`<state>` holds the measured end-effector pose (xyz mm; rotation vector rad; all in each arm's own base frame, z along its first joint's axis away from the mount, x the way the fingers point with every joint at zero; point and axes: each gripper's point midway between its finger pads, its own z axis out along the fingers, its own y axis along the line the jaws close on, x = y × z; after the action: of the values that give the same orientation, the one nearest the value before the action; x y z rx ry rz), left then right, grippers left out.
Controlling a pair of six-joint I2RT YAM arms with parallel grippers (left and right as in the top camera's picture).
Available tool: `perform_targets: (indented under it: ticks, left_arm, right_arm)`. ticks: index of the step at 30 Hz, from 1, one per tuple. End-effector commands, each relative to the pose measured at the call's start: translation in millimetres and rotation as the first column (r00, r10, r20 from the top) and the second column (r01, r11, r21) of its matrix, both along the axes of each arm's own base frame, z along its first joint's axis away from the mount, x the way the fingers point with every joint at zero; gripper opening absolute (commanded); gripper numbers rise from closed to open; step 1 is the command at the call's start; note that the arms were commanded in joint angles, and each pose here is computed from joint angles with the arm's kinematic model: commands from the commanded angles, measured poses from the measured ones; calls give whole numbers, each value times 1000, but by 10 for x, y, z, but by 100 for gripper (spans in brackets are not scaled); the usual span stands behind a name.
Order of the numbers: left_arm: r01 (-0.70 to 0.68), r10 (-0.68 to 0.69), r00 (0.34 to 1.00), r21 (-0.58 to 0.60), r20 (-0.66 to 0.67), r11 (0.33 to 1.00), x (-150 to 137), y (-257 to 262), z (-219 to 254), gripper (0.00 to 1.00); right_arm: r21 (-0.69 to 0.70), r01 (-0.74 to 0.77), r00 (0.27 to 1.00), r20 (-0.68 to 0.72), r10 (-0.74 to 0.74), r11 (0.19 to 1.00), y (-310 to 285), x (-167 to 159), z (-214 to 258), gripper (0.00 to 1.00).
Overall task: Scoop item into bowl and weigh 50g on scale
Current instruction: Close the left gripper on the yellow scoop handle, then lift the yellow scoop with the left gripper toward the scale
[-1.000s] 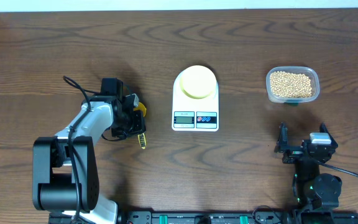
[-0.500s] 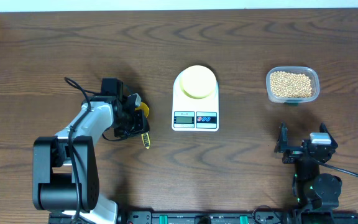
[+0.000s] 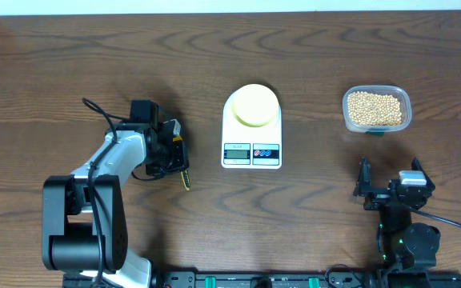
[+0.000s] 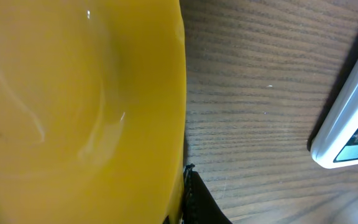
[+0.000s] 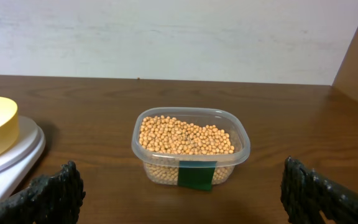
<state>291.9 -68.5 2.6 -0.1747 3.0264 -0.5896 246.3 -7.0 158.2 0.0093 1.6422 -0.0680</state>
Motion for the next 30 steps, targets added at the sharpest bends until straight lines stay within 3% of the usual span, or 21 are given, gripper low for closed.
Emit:
perform_targets:
  ticks: [1,4,13,19,30]
  left_arm:
    - [-4,5,1000,19,-26,1000,-60,27,-72,7]
    - [-3,3,1000,-1,-27,1000,-62,-6,-58,7]
    - [-3,18,998,-266,54,964,84,-401,493,7]
    - [-73,115,985,-297,127,952,113,-406,961,7]
    - [9,135,939,-416,316,909,-105,-544,1841,7]
  right_arm:
    - [-8,-9,1000,0,9,1000,20,-2,-7,99]
    - [-7,-9,1000,0,9,1000,20,-2,-7,99]
    - [-8,-9,1000,0,9,1000,20,-2,-7,99]
    - [-8,-9,1000,0,9,1000,20,-2,-7,99]
    - [-8,-9,1000,0,9,1000,20,-2,-7,99]
